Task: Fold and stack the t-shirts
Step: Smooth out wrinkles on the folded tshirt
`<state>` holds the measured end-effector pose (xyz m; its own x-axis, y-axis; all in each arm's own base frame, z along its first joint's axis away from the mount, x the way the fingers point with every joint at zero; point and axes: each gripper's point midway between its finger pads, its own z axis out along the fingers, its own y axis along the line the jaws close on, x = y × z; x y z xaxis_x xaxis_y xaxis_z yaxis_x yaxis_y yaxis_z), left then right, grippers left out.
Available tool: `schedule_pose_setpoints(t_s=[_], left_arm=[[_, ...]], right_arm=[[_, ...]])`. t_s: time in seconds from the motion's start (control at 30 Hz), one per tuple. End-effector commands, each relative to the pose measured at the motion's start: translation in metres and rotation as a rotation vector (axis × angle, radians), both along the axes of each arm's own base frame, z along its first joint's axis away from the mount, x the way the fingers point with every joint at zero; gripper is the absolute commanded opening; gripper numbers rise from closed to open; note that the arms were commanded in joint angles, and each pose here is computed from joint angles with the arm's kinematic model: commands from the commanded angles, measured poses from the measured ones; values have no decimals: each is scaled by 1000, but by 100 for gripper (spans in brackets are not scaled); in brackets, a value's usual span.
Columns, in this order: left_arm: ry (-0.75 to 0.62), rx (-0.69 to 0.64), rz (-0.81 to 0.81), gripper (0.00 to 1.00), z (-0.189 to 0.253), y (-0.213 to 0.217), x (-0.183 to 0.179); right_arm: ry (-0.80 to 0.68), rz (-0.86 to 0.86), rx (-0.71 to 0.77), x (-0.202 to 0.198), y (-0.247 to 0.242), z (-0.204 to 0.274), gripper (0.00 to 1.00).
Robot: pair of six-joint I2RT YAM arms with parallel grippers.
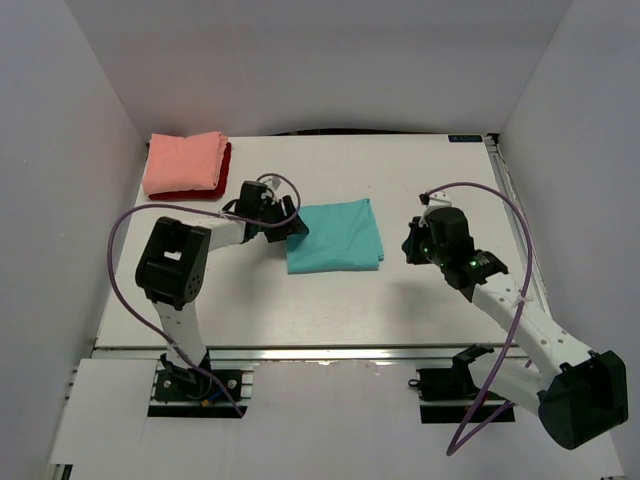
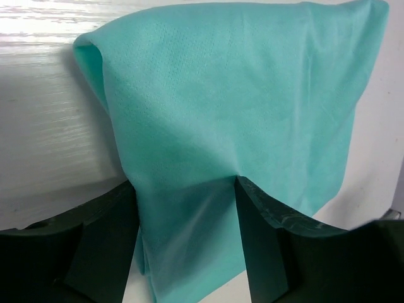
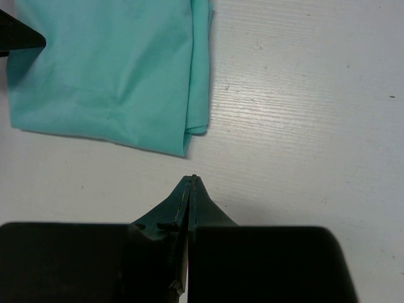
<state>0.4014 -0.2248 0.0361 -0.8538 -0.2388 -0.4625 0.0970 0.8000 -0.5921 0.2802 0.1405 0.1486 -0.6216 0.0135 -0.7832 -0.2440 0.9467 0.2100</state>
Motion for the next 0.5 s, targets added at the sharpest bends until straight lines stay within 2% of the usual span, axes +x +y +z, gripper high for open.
schedule_pose_setpoints(t_s=[0.0, 0.1, 0.2, 0.23, 0.27, 0.3, 0.37, 0.47], left_arm=[[153, -6, -25, 70, -42, 1, -32], [175, -12, -26, 61, -50, 1, -35], [187, -49, -39, 32, -55, -5, -36], [200, -72, -28, 25, -56, -7, -36], [197, -97, -32, 6, -59, -10, -35], [209, -130, -49, 0, -58, -14, -37], [202, -143, -48, 0, -51, -15, -30], [140, 97, -8, 0, -31, 18, -7]], right_arm=[[-46, -5, 10, 10, 2, 8, 0], [-50, -6, 8, 11, 1, 9, 0], [-52, -9, 8, 12, 1, 10, 0], [-55, -8, 9, 12, 2, 11, 0], [-55, -10, 9, 12, 1, 11, 0], [-55, -9, 9, 13, 1, 11, 0], [-53, -8, 10, 12, 1, 11, 0], [-54, -4, 4, 11, 1, 13, 0]])
